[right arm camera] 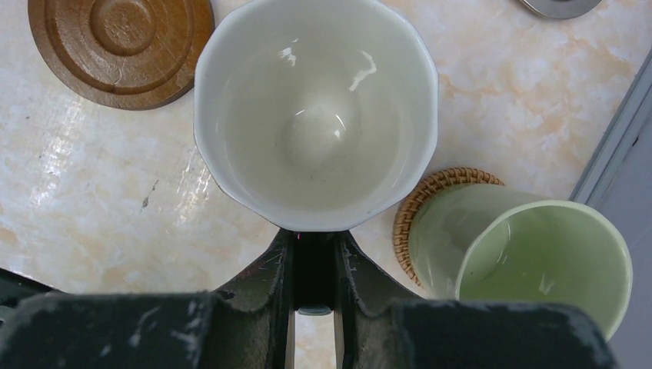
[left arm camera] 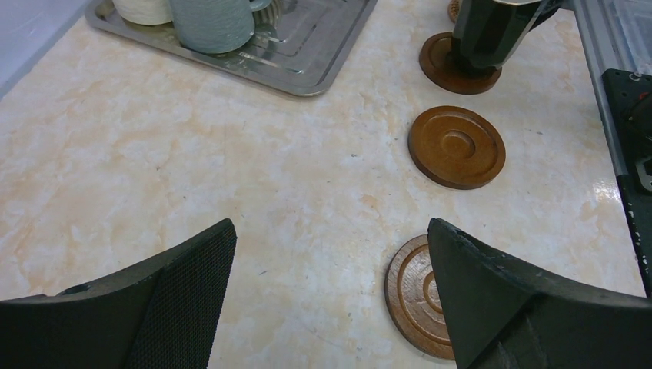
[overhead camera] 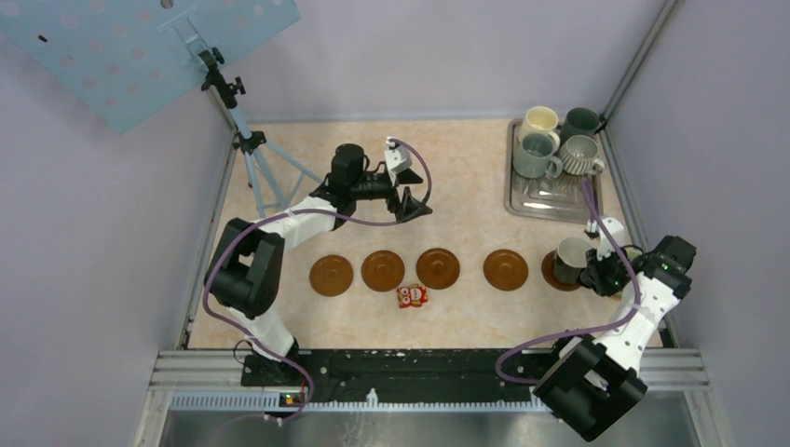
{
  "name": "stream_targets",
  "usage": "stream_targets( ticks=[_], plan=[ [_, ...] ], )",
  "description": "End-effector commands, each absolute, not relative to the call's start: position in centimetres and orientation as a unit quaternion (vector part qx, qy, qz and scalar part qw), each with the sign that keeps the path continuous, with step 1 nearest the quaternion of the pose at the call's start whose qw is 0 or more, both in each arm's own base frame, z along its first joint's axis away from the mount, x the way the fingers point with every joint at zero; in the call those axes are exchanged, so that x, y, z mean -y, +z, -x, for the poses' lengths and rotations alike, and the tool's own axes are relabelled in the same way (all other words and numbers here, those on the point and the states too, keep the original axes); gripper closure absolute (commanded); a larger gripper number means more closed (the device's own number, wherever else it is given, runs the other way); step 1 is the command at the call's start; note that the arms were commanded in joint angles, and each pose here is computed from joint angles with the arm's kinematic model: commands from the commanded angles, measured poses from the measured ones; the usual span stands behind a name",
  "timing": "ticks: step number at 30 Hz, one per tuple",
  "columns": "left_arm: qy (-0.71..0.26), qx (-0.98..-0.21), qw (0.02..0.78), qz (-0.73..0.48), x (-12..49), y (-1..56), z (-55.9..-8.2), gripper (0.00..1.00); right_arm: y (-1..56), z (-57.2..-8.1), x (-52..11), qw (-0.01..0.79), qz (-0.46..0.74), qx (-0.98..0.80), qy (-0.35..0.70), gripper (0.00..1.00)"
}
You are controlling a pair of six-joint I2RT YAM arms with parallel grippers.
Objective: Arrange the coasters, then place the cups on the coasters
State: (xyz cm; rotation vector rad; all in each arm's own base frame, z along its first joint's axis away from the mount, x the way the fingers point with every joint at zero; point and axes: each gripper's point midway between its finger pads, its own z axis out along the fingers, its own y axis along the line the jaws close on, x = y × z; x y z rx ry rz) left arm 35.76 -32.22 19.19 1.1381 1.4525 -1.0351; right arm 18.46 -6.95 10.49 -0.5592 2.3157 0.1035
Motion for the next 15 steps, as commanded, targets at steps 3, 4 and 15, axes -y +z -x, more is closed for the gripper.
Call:
stream_targets(
  ticks=[3,4,15],
  plan=[
    [-0.426,-0.569,0.524,-0.468,31.3,22.2,-35.7,0.01,11.7,-19.9,7.4,0.404,0.240,-0.883,0.025,1.00],
    [-0.427,-0.569,0.524,-0.468,31.2,22.1,-35.6,0.01,11.6,-19.9,7.4,0.404,0.238,-0.883,0.025,1.00],
    [-0.431,-0.568,0.520,-0.471,31.1,21.9,-36.1,0.01,10.9,-19.5,6.8,0.408,0.232,-0.883,0.030,1.00]
  ],
)
